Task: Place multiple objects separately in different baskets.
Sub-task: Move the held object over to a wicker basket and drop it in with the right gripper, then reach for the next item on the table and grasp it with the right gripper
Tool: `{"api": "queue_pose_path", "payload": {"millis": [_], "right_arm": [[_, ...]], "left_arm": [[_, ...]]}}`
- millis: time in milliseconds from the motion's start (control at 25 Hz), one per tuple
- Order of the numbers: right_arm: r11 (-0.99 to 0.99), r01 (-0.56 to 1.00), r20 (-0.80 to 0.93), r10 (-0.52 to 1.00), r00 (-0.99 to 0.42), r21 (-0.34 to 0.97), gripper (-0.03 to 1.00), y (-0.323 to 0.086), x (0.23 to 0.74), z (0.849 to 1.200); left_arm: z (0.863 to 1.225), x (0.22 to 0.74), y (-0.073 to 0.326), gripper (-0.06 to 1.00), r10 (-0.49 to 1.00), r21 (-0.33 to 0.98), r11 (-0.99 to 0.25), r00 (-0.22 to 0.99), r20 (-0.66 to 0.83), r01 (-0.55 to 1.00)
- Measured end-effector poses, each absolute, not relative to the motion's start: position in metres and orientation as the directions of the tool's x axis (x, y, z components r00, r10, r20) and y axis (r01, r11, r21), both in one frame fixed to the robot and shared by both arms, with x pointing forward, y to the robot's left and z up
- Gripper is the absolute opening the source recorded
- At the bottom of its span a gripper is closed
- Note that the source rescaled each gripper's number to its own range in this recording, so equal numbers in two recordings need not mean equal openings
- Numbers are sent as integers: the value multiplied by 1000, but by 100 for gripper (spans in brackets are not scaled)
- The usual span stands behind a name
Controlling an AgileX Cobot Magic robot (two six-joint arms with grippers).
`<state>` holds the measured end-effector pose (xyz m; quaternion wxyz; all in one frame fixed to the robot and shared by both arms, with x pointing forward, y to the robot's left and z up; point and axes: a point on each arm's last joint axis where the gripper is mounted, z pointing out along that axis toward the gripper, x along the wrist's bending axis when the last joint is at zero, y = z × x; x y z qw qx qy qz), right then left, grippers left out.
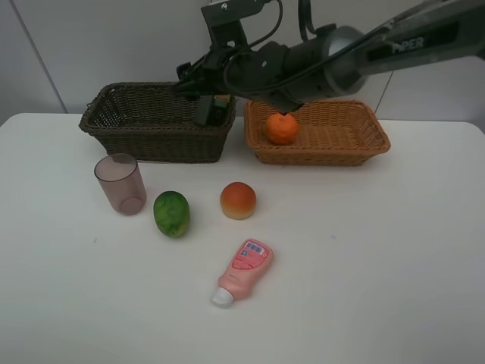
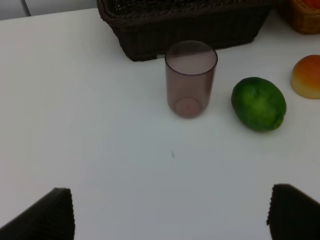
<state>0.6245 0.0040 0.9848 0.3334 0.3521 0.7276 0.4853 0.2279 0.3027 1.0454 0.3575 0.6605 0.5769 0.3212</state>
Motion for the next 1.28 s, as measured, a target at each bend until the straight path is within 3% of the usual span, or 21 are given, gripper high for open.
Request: {"api": "queue_pose_path", "payload": {"millis": [600, 920, 1280], "right_arm": [[415, 334, -23, 655, -755, 846, 55, -7, 572, 1028], [431, 441, 50, 668, -742, 788, 55, -35, 551, 1028], [437, 690, 88, 807, -584, 576, 55, -65, 551, 1011]], "left_arm": [[1045, 228, 303, 100, 992, 843, -79, 128, 12, 532], [1045, 228, 303, 100, 992, 843, -79, 128, 12, 532], [1045, 228, 303, 100, 992, 843, -79, 128, 12, 532]]}}
